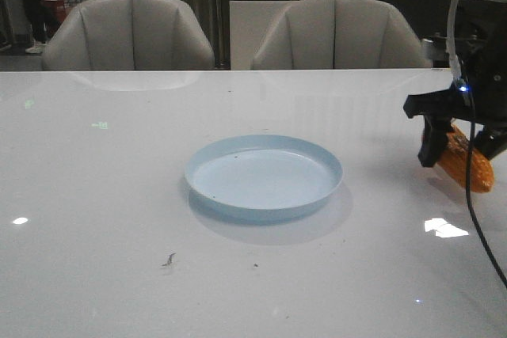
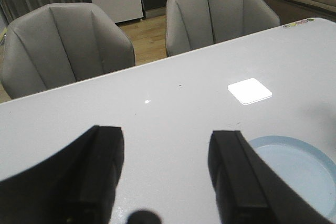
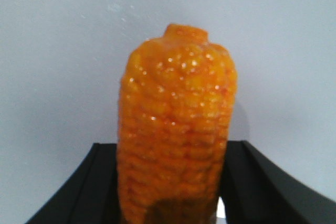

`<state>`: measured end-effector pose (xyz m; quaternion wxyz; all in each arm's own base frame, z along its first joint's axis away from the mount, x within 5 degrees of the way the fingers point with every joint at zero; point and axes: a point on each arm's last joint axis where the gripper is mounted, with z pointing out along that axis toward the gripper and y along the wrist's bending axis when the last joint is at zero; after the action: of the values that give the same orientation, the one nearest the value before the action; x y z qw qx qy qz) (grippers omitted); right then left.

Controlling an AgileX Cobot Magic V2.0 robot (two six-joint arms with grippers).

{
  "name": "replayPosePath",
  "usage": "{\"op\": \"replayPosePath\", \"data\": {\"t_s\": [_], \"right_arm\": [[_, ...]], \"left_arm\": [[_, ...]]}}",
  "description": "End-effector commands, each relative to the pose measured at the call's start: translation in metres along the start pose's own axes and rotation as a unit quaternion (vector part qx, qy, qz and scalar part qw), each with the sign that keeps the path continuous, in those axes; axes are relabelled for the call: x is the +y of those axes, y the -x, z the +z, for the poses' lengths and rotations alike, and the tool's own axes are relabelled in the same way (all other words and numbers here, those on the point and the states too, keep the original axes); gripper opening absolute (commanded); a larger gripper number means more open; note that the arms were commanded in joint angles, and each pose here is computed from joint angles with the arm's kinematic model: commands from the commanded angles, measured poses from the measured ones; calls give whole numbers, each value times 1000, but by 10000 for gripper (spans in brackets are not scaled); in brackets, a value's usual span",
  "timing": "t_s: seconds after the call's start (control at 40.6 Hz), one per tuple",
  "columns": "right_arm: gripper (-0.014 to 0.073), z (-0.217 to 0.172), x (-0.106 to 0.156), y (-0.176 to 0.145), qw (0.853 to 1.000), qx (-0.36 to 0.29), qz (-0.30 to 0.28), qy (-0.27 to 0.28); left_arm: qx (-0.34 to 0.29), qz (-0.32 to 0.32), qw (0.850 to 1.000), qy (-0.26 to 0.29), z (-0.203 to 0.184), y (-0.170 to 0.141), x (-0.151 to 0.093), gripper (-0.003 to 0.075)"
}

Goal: Place corn on plate with both arms
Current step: 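Grasp the orange corn cob with the right gripper, then carry the corn cob over the plate and lower it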

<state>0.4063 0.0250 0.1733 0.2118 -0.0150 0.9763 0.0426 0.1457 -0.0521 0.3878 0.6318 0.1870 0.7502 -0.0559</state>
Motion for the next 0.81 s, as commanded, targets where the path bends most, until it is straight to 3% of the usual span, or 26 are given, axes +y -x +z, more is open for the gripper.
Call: {"op": "replayPosePath", "data": {"t_s": [0.0,0.246,0.492,0.787], "right_arm": [[353,-43,22,34,996,-74,-54,13],[352,-88,102,63,979,-129,-142,63],[352,-91,174,40,964,-115,-213,108],[352,-44,198,22,965,-55,-224,123]], "left_arm": [[-58,-5,998,5,-4,17,2,430],[-58,-12,998,3,-4,17,2,430],[-59,-24,998,-2,-4,17,1,430],[-59,-24,998,-2,-4,17,1,430]]}}
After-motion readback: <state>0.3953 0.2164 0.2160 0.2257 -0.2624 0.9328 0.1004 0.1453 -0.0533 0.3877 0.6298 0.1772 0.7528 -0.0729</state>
